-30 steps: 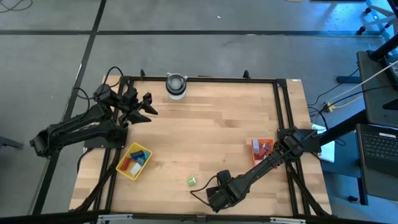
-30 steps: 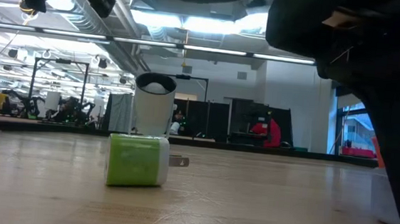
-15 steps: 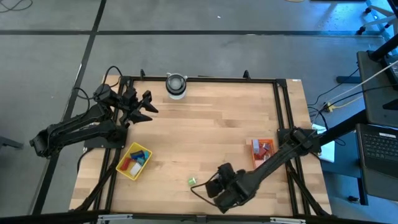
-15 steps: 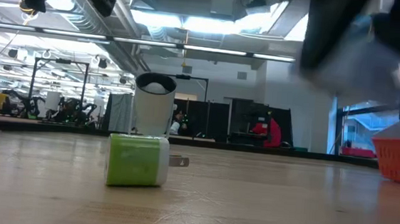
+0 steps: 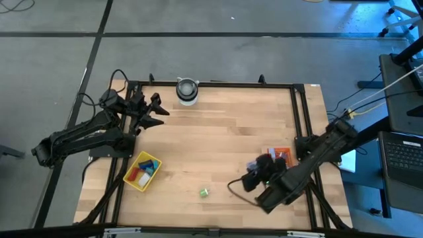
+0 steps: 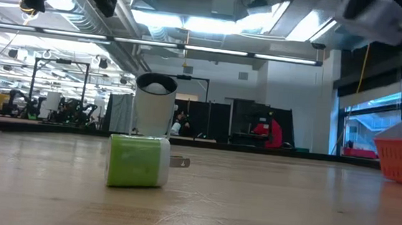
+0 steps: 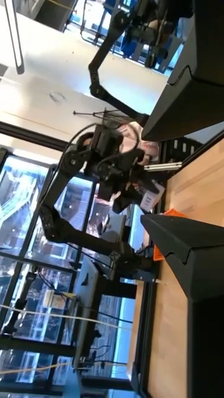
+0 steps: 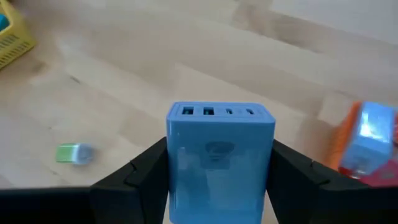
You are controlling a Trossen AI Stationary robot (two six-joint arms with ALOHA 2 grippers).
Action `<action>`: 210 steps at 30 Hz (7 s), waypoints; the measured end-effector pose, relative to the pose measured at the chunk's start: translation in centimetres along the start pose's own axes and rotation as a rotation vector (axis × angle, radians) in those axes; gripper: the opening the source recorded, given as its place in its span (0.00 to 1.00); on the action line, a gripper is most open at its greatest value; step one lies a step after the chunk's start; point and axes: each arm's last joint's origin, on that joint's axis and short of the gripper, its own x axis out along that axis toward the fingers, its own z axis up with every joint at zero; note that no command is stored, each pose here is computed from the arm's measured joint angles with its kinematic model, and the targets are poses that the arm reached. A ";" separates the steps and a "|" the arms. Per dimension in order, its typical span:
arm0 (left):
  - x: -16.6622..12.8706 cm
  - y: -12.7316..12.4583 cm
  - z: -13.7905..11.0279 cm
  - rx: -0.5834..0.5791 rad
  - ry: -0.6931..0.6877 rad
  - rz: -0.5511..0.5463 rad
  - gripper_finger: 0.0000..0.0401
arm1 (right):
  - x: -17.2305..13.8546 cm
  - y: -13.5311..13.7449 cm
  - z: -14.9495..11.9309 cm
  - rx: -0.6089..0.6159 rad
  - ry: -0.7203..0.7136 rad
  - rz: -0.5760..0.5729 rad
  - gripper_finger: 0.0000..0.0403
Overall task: Pick & Place Office items
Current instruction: Put the white charger adapter into the orange basket, then put the green charger adapter into the orange basket
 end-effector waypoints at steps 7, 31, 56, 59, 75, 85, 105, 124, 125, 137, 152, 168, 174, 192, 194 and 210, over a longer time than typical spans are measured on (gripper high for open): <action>0.0 0.0 0.0 -0.001 -0.006 0.013 0.50 | 0.2 -6.5 0.1 0.039 0.030 -0.016 0.52; 0.5 1.8 -0.6 0.001 -0.029 0.188 0.50 | 2.7 -17.6 0.5 0.139 0.250 -0.006 0.52; 1.0 2.0 -0.8 -0.021 -0.029 0.175 0.50 | 4.9 -17.5 -0.2 0.162 0.319 -0.032 0.52; 1.0 2.0 -0.8 -0.021 -0.029 0.175 0.50 | 4.9 -17.5 -0.1 0.154 0.317 -0.029 0.53; 1.0 1.9 -0.8 -0.026 -0.026 0.168 0.50 | 4.9 -17.5 -0.2 0.149 0.338 -0.036 0.68; 1.0 2.0 -0.8 -0.039 -0.025 0.165 0.50 | 2.8 -16.9 1.4 0.073 0.300 -0.033 0.67; 1.0 1.8 -0.4 -0.032 -0.053 0.157 0.50 | -0.2 -4.8 6.8 -0.403 -0.036 0.512 0.28; 1.0 1.8 -0.4 -0.055 -0.062 0.154 0.50 | 5.1 3.3 6.7 -0.854 0.145 0.674 0.51; 1.0 1.8 -0.4 -0.055 -0.062 0.154 0.50 | 5.4 3.8 6.5 -0.870 0.145 0.705 0.52; 1.0 1.8 -0.4 -0.065 -0.060 0.154 0.50 | 9.8 8.6 4.5 -0.893 0.103 0.679 0.58; 1.0 1.9 -0.6 -0.080 -0.041 0.159 0.50 | 15.2 11.8 0.8 -0.921 0.222 0.805 0.58; 1.0 1.9 -0.7 -0.080 -0.038 0.160 0.50 | 18.7 12.0 -1.3 -0.953 0.255 0.793 0.58; 1.0 1.9 -0.7 -0.079 -0.038 0.160 0.50 | 18.7 12.0 -1.2 -0.952 0.252 0.795 0.58; 1.0 1.9 -0.6 -0.071 -0.038 0.160 0.50 | 20.7 12.0 -2.7 -0.940 0.311 0.805 0.44; 1.0 1.9 -0.6 -0.071 -0.038 0.160 0.50 | 20.7 12.0 -2.7 -0.943 0.310 0.804 0.38; 1.0 1.9 -0.6 -0.071 -0.039 0.158 0.50 | 19.1 11.2 -1.1 -1.025 0.344 0.799 0.33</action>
